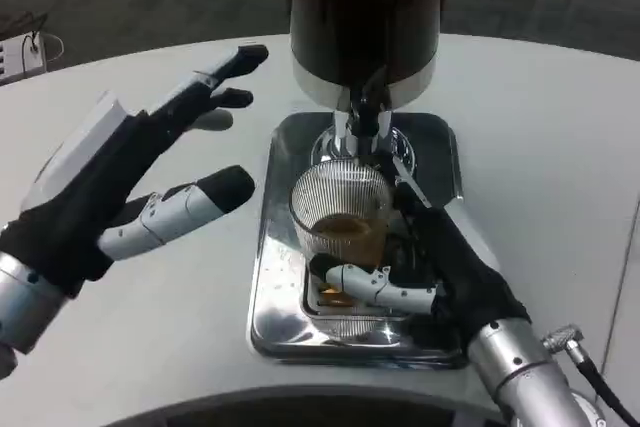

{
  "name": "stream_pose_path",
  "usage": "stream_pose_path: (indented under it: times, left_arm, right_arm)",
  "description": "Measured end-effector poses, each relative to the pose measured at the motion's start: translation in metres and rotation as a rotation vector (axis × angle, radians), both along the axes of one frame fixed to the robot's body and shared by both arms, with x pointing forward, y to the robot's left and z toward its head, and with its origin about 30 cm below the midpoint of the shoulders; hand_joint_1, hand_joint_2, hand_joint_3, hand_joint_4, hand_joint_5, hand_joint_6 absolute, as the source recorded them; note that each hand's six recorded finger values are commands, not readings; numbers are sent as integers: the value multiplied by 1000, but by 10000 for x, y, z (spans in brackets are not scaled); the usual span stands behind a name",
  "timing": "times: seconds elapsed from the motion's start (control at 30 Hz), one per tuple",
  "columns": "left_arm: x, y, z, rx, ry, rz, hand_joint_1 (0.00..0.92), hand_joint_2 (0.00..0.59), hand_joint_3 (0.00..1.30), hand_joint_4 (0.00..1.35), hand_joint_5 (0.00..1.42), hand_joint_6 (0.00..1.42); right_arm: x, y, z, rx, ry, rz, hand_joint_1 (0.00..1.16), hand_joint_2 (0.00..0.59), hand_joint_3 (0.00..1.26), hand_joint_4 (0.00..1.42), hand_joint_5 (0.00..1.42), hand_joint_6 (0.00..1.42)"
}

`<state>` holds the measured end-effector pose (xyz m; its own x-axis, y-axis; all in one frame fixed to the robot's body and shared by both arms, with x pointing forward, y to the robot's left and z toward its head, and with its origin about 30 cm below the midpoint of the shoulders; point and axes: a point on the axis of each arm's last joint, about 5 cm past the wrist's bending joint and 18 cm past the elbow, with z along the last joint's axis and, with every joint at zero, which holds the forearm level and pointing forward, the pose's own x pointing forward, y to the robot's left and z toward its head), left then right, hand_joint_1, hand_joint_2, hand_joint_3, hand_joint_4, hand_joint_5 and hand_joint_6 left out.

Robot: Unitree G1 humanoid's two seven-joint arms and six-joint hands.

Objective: Grasp the cup under the faucet to collect the drink, then remove the cup.

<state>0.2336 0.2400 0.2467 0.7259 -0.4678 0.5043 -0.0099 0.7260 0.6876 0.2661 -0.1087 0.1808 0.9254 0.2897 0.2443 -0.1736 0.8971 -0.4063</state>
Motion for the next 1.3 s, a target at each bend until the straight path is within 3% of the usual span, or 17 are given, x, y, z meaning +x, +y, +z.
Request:
stream_pose_path:
  times: [0.67,1.07,1.3]
  left_arm:
    - [-91,112,-36,23,50,58,0,51,140,79,184,252]
    - [-87,124,-32,29,71,66,0,52,150,76,174,240]
    - [-89,128,-39,28,85,71,0,52,151,76,174,240]
  right_arm:
    - [91,146,-26,38,-22,-38,816,209,0,2,64,81]
    - [95,239,-43,53,-42,-95,816,209,3,87,144,118]
    - [125,295,-37,67,-44,-118,829,213,85,167,237,178]
